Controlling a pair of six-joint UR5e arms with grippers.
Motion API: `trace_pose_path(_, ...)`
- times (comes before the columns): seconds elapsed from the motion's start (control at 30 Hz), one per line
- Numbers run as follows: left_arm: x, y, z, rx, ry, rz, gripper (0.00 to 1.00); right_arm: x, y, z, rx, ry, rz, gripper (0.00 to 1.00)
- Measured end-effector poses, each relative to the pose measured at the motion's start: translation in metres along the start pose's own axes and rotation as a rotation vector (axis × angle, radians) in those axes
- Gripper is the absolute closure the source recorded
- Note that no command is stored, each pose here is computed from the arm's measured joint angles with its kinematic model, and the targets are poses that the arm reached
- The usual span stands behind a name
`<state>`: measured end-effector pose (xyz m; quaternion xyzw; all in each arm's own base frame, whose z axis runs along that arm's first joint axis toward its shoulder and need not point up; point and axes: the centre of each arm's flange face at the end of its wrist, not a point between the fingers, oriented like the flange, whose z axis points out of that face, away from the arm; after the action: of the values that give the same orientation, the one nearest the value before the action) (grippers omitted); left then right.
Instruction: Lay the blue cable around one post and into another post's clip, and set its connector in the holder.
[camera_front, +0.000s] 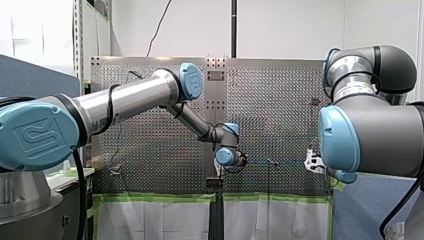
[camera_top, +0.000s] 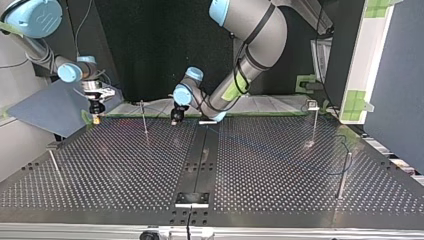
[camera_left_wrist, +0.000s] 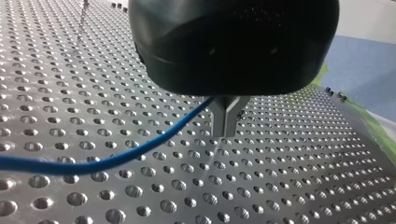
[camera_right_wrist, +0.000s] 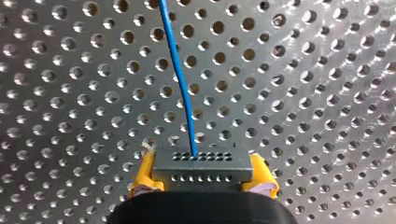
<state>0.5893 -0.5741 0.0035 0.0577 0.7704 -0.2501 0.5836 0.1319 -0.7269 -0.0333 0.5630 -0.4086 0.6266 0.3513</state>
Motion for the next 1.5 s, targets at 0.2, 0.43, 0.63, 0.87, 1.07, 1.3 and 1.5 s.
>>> trace_pose_path(0.2, 0.0, 0.001, -0.001, -0.003, 0.008, 0.001, 0.98, 0.003, 0.002, 0.004, 0.0, 0.003, -0.003, 1.0)
trace_pose_path(0.43, 0.005, 0.001, -0.004, -0.003, 0.022, 0.004, 0.98, 0.004, 0.002, 0.004, 0.0, 0.001, -0.003, 1.0)
trace_pose_path(0.63, 0.01, -0.001, -0.007, 0.007, 0.043, 0.018, 0.98, 0.002, -0.003, 0.005, 0.006, -0.005, 0.0, 1.0)
trace_pose_path(0.87, 0.013, -0.006, -0.011, 0.022, 0.077, 0.078, 0.92, 0.001, -0.007, 0.005, 0.011, -0.008, 0.002, 1.0)
trace_pose_path(1.07, 0.017, -0.01, -0.015, 0.025, 0.101, 0.111, 0.27, 0.0, -0.01, 0.005, 0.014, -0.016, 0.006, 1.0)
trace_pose_path(1.3, 0.024, -0.016, -0.023, 0.003, 0.129, 0.132, 0.0, -0.001, -0.013, 0.005, 0.018, -0.02, 0.008, 1.0)
trace_pose_path(1.5, 0.03, -0.017, -0.033, -0.028, 0.173, 0.17, 0.0, -0.002, -0.016, 0.005, 0.023, -0.026, 0.011, 1.0)
